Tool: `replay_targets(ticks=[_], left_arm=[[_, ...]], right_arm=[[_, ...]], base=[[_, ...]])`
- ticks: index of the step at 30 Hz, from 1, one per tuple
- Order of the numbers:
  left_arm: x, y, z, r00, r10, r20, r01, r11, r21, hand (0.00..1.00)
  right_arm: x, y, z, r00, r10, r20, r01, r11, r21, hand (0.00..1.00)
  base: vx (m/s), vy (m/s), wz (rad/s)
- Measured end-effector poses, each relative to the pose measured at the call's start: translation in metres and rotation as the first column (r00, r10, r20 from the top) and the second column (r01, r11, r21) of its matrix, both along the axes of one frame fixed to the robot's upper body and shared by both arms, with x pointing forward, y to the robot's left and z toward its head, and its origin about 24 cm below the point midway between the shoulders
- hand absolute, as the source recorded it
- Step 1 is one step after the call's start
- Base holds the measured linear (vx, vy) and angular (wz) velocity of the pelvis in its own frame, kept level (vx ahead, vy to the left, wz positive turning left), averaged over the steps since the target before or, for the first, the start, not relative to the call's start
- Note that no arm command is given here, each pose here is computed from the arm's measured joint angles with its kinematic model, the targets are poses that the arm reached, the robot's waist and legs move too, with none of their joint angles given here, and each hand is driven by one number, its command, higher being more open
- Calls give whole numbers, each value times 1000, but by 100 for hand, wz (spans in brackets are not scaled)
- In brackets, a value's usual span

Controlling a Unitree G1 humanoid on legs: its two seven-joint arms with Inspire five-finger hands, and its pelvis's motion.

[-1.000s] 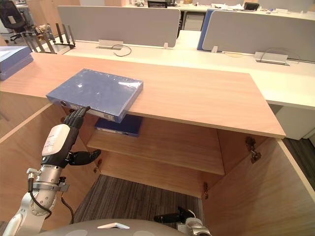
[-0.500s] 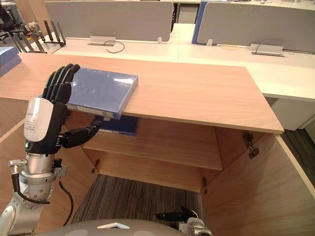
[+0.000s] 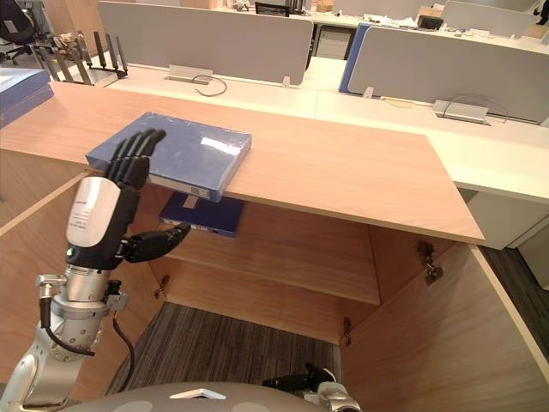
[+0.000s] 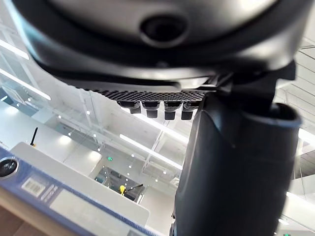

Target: Walk over to the cabinet, pick up the folder, carry it to the office cabinet, place the folder inside the office cabinet, then close the office cabinet door

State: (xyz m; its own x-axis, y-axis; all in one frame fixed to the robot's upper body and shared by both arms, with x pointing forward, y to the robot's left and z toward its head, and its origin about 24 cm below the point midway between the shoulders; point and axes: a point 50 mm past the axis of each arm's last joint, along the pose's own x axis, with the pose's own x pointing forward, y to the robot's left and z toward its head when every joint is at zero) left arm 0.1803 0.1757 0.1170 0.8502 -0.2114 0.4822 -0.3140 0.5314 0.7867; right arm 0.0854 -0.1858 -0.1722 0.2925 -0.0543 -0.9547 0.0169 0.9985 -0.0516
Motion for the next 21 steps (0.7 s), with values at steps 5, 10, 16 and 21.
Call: replay_targets(ticks=[5,10,16,21], left_arm=[[1,-1,-5,999,-9,-32,9,1000,2,100],[1,-5,-9,998,-26,-50,26,1000,-4,100],[3,-9,-20,994,-45,-100,44,999,-9,100],[5,-9,-19,994,-46,-96,46,999,-4,100]], right_arm=[[1,-1,0,1000,-2,2,2,1000,-1,100],[4,-2,1,1000,-1,14,1,1000,-4,100],[7,-8,3,1000,0,22,0,1000,-20,100],[6,-9,2,1000,-1,20,2,1000,-25,100]], base=[[0,0,0],[1,29,-3],[-4,30,-8],[0,0,0]])
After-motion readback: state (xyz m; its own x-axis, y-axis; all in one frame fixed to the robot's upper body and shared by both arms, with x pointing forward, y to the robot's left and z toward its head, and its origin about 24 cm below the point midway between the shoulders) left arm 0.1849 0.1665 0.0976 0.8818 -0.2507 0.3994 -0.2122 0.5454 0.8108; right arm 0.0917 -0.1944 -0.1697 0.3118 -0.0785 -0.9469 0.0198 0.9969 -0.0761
